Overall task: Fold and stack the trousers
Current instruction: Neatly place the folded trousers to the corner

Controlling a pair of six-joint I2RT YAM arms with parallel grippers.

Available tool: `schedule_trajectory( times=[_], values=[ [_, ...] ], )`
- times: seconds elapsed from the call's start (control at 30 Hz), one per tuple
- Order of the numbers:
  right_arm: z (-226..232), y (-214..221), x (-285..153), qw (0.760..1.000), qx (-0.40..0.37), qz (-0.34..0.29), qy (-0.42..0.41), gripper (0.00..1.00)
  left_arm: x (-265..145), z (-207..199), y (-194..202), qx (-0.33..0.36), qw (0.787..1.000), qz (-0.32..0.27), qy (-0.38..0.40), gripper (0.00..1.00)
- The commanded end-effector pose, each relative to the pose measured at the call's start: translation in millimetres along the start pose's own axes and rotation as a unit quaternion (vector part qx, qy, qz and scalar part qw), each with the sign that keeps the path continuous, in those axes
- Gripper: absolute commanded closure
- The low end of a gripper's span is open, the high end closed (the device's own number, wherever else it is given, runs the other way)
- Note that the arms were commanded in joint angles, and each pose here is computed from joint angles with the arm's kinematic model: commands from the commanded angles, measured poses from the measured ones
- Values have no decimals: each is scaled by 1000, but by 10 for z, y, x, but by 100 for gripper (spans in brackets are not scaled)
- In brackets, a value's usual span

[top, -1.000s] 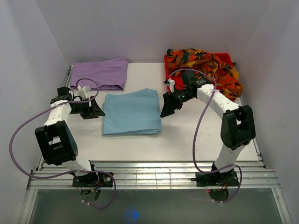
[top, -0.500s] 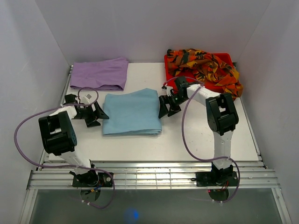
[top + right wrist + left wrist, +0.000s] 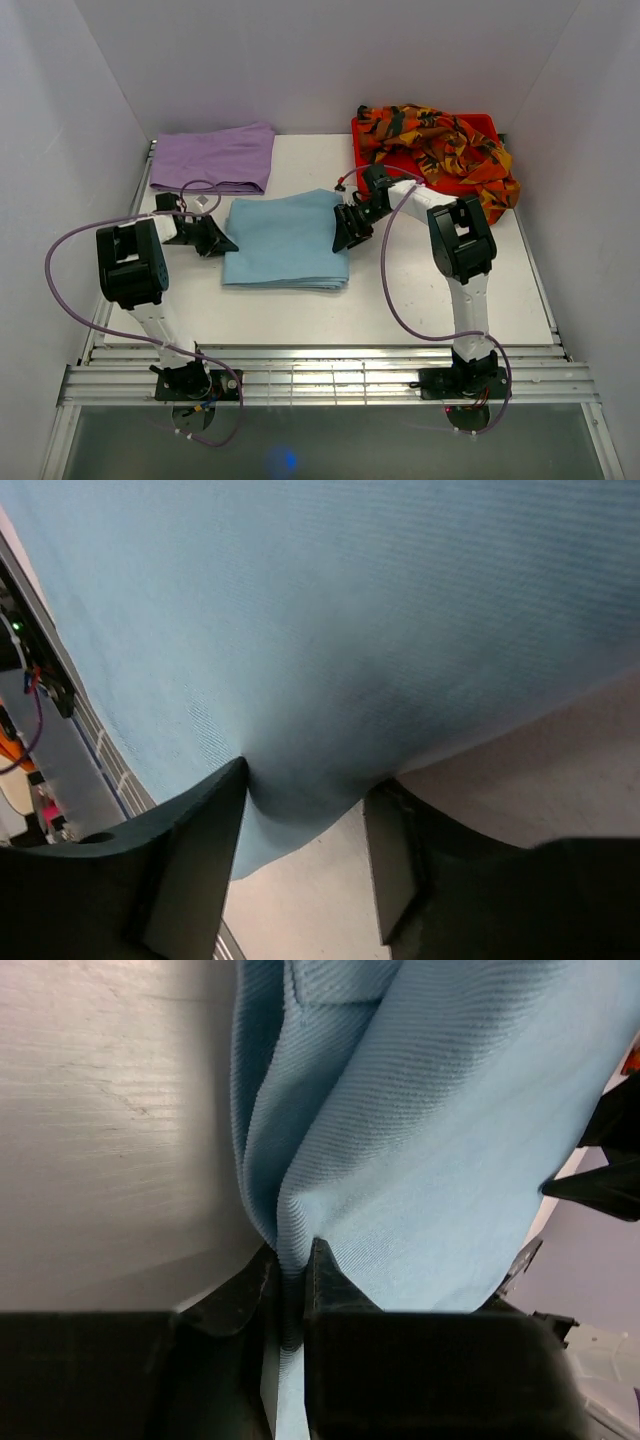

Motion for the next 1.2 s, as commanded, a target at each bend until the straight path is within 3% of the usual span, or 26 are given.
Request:
schedule_trajectory(
  times=[0.0,0.03,0.17,0.27,0.77,1.0,1.17],
  values=[
    [151,-247,13,999,-25,-21,-19,47,-57,59,-139,31,996,-40,-72,93],
    [161,-313,1,999,-29,-31,-19,52,-93,23,-167,34,996,-46,-74,100],
    [261,-474,-48,998,-22,-55,-23,80,-251,-140,-261,60,993,-76,-72,100],
    [301,-625,-101,996,-39,-75,-15,92,-389,-313,-361,91,989,-105,-59,100],
    [581,-1537,-427,969,-133,-209,11,92,-1094,-973,-681,213,944,-248,-42,100],
    [727,-2008,-521,937,-193,-287,47,92,-1502,-1344,-1055,264,895,-356,-51,100],
    [726,-2390,-492,903,-224,-356,86,92,-1704,-1379,-1449,269,861,-425,-70,100]
  ],
)
Point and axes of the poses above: each gripper's point midway between its finger pads, its own x axis out along the fingers, its own z axis along the line the jaws close on, y = z × x, the point moved 6 cm from there along -x, back along the fingers, and after that the axes turned 9 degrees about -x, right-handed, at the moved point
